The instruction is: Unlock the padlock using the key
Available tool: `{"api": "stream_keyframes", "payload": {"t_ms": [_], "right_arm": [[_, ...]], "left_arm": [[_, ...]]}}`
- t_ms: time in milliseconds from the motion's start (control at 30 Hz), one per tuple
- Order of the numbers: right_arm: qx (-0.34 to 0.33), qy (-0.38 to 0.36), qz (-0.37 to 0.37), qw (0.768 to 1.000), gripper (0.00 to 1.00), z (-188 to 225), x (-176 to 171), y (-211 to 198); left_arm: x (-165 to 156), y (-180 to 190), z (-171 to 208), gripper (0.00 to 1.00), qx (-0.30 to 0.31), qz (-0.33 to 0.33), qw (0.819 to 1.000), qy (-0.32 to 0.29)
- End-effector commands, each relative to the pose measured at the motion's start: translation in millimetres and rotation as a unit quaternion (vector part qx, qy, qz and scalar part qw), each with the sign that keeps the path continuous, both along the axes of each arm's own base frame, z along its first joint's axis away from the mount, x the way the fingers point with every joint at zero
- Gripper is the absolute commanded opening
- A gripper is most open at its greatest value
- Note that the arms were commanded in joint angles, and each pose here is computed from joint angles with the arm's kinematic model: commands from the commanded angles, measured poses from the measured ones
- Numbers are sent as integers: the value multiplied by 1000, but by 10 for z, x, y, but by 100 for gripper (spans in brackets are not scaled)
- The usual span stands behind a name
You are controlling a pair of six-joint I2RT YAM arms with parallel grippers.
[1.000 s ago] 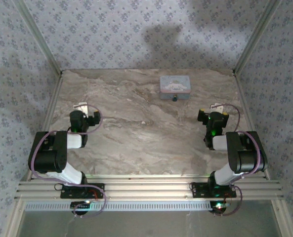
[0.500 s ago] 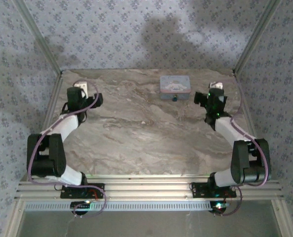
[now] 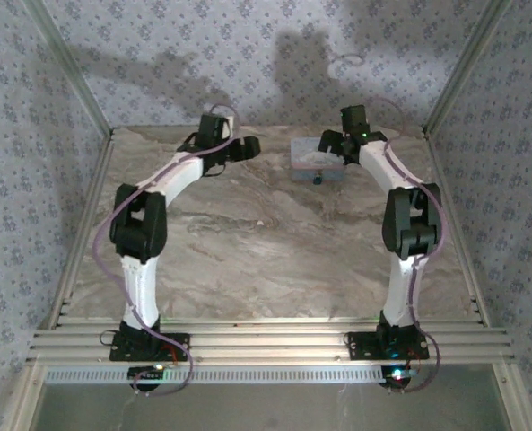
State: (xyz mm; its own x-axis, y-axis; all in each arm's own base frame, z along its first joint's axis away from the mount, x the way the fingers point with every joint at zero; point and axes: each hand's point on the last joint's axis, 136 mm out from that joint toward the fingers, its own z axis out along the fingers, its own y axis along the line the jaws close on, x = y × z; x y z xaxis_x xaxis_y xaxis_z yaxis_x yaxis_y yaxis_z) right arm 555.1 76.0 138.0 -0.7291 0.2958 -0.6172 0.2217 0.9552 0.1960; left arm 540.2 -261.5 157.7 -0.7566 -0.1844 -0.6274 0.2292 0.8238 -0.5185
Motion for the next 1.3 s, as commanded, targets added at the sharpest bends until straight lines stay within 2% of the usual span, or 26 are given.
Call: {"api": "stream_keyframes", "payload": {"t_ms": [0, 133, 267, 400, 533, 700, 833, 1067, 1267], "right_arm": [[28, 74, -27, 996, 100, -201, -130, -94], [61, 88, 1, 994, 96, -408, -23, 29], [96, 108, 33, 989, 85, -625, 13, 197], [90, 135, 56, 985, 69, -795, -139, 305], [75, 161, 77, 981, 59, -963, -425, 407], [55, 197, 105, 973, 59, -1135, -836, 462], [49, 215, 117, 968, 59, -1176, -1187, 541], [120, 204, 100, 967, 60, -1110, -1644, 841], [138, 188, 82, 969, 66, -1063, -1771, 946]], "left_arm": [[7, -256, -91, 87, -44, -26, 997, 54], [111, -506, -141, 85, -76, -47, 994, 60], [137, -758, -173, 82, -103, -78, 989, 69], [75, -873, -216, 80, -98, -99, 987, 84], [12, -837, -293, 79, -88, -96, 987, 95], [-102, -795, -354, 76, -83, -97, 986, 103], [-268, -784, -460, 70, -82, -102, 984, 118], [-725, -878, -620, 54, -87, -116, 979, 140], [-812, -927, -679, 46, -81, -124, 979, 140]]}}
